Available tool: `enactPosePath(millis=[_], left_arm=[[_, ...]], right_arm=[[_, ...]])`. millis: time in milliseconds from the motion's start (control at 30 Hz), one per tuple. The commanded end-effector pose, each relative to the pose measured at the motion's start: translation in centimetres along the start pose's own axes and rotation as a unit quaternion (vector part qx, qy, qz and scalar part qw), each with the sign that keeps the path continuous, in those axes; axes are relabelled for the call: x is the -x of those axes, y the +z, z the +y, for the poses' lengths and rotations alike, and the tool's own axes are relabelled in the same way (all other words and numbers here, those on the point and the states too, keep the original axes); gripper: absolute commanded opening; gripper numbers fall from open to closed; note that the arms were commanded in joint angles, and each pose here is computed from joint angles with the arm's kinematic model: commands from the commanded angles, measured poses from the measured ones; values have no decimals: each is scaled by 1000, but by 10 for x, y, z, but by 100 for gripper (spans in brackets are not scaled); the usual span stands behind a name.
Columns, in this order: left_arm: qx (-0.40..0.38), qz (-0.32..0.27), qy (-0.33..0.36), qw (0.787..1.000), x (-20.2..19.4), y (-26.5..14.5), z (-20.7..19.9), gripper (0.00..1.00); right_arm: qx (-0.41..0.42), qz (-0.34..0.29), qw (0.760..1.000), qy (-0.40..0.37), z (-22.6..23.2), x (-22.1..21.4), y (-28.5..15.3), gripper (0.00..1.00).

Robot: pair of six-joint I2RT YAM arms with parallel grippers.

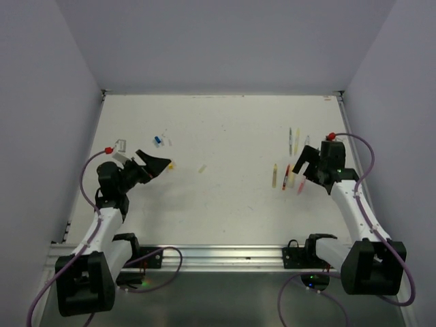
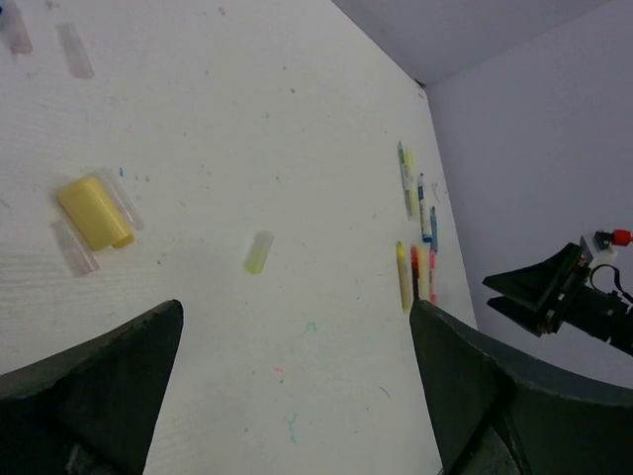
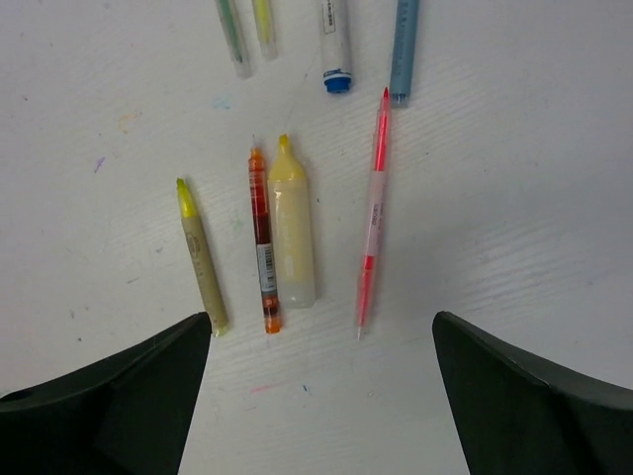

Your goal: Open the pen caps

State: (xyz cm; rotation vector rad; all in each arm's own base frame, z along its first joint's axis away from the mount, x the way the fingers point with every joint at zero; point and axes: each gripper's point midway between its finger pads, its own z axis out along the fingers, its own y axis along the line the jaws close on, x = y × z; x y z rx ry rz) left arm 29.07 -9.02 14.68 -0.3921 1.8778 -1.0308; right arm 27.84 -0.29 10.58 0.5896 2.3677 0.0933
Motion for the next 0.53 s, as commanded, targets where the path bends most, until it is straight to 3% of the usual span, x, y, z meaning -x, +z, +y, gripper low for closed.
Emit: enactPosePath(millis=[0,300,500], left_arm=[[-37,23,-7,999,-16,-5,-18,100],[-114,60,-46,991,-63,-12,-50,100],[-182,60,-67,979,-79,-31,-66,100]], right_arm=[[22,32,999,8,5,-17,-2,99],[54,81,995,33,11,-51,-5,99],[155,80,984,21,38,-61,-20,99]])
